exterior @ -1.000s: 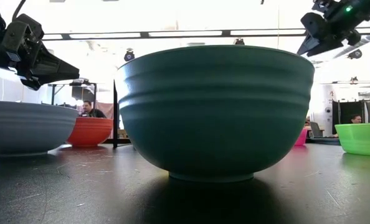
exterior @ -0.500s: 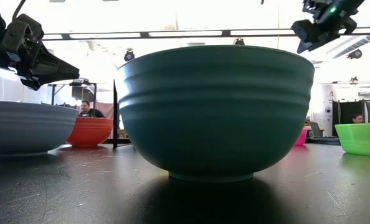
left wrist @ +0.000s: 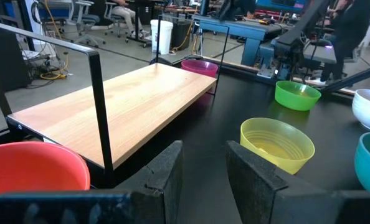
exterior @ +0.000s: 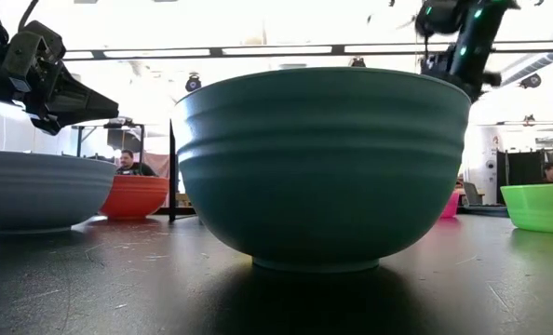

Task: Place and stack bowls onto a shelf
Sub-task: Put the light pink bowl on the shelf

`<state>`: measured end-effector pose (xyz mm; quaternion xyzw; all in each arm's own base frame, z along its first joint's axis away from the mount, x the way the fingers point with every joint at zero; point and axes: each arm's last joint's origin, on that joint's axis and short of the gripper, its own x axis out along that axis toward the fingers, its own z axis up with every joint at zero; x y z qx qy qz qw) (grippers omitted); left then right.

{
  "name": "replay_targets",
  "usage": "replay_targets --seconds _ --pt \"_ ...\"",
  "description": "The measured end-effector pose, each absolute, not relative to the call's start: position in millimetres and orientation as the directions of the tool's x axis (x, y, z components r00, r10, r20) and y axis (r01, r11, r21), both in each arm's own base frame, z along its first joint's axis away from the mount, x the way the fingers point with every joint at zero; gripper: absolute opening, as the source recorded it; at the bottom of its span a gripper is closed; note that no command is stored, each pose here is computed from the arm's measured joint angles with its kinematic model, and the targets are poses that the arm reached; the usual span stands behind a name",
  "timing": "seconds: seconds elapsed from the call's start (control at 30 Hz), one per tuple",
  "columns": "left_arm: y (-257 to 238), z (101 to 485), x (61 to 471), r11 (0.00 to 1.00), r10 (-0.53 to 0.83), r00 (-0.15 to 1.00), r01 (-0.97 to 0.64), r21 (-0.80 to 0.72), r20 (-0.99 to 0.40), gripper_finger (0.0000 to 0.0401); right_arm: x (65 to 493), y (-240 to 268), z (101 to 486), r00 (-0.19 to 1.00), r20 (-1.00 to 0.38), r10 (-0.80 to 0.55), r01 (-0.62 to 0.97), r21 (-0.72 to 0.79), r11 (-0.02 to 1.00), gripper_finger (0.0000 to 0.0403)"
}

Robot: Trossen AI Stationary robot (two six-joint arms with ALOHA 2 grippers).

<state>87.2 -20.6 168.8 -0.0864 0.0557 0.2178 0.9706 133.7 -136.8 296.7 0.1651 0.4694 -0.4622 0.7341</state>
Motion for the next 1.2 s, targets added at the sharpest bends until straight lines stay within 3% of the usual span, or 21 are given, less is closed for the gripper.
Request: replay_targets --seconds 0.3,0.63,0.77,1.2 --pt "-21 169 87 0.890 0.413 0.899 -0.432 -0.143 -0.146 0.0104 143 -143 266 0.130 -0.961 -0.243 0.762 -0.060 0.645 0.0206" --pt "-21 169 87 0.890 0.413 0.899 -0.432 -0.144 -0.146 0.0104 150 -149 252 0.094 -0.978 -0.186 0.496 -0.116 0.860 0.0205" --pt "-21 169 87 0.890 0.413 0.899 -0.432 -0.144 -0.146 0.0104 154 -151 246 0.134 -0.980 -0.146 0.388 -0.084 0.918 0.0205" --pt "-21 169 87 0.890 0.413 0.899 -0.432 -0.143 -0.146 0.0104 169 -163 209 0.129 -0.988 -0.089 0.282 -0.049 0.958 0.0205"
